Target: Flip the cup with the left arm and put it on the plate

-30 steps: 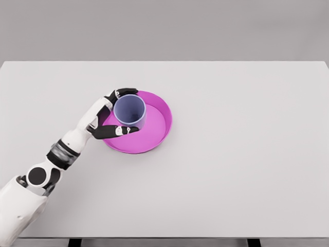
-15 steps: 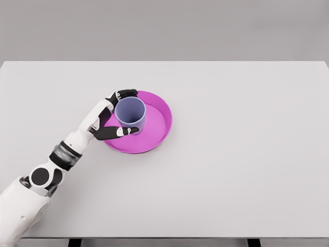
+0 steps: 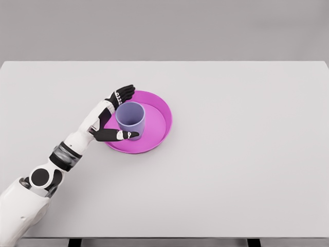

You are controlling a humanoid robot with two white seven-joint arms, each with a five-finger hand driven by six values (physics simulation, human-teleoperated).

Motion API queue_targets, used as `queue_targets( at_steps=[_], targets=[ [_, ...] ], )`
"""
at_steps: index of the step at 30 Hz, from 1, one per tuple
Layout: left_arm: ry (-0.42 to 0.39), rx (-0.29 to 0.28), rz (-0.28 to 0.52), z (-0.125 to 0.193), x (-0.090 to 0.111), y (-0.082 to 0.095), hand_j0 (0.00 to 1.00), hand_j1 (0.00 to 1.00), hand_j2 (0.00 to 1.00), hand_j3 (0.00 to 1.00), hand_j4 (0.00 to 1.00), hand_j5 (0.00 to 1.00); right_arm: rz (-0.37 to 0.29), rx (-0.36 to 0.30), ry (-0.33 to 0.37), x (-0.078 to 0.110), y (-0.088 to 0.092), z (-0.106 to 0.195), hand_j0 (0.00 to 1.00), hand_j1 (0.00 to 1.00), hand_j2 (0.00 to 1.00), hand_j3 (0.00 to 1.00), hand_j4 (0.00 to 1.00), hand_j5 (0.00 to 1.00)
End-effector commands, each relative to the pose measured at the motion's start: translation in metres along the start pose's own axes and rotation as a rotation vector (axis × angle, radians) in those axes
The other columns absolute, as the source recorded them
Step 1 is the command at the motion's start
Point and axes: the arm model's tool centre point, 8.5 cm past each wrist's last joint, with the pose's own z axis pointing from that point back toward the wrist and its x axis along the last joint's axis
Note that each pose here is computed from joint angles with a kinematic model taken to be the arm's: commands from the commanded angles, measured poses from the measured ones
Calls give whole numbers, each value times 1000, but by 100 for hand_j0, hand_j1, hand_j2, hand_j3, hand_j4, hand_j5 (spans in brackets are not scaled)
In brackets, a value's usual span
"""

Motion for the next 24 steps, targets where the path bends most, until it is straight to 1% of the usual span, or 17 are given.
queue_targets(
  at_steps=[1, 9, 11, 13, 15, 21, 24],
  targets=[
    [-5, 1, 1, 0, 2, 1, 100, 100, 100, 100, 100, 100, 0, 0, 0, 0, 0, 0, 100, 100, 100, 100, 100, 100],
    [-10, -1, -11, 1, 5, 4, 100, 100, 100, 100, 100, 100, 0, 0, -1, 0, 0, 0, 100, 100, 100, 100, 100, 100],
    [-25, -5, -13, -2, 10, 4, 100, 100, 100, 100, 100, 100, 0, 0, 0, 0, 0, 0, 100, 100, 100, 100, 100, 100],
    [-26, -4, -16, -2, 11, 5, 100, 100, 100, 100, 100, 100, 0, 0, 0, 0, 0, 0, 100, 100, 100, 100, 100, 100],
    [-14, -6, -34, 2, 12, 12, 100, 100, 100, 100, 100, 100, 0, 0, 0, 0, 0, 0, 100, 100, 100, 100, 100, 100],
    [-10, -8, -48, 4, 13, 17, 100, 100, 100, 100, 100, 100, 0, 0, 0, 0, 0, 0, 100, 100, 100, 100, 100, 100],
    [-16, -28, -84, 9, 24, 25, 100, 100, 100, 100, 100, 100, 0, 0, -1, 0, 0, 0, 100, 100, 100, 100, 100, 100]
  ],
)
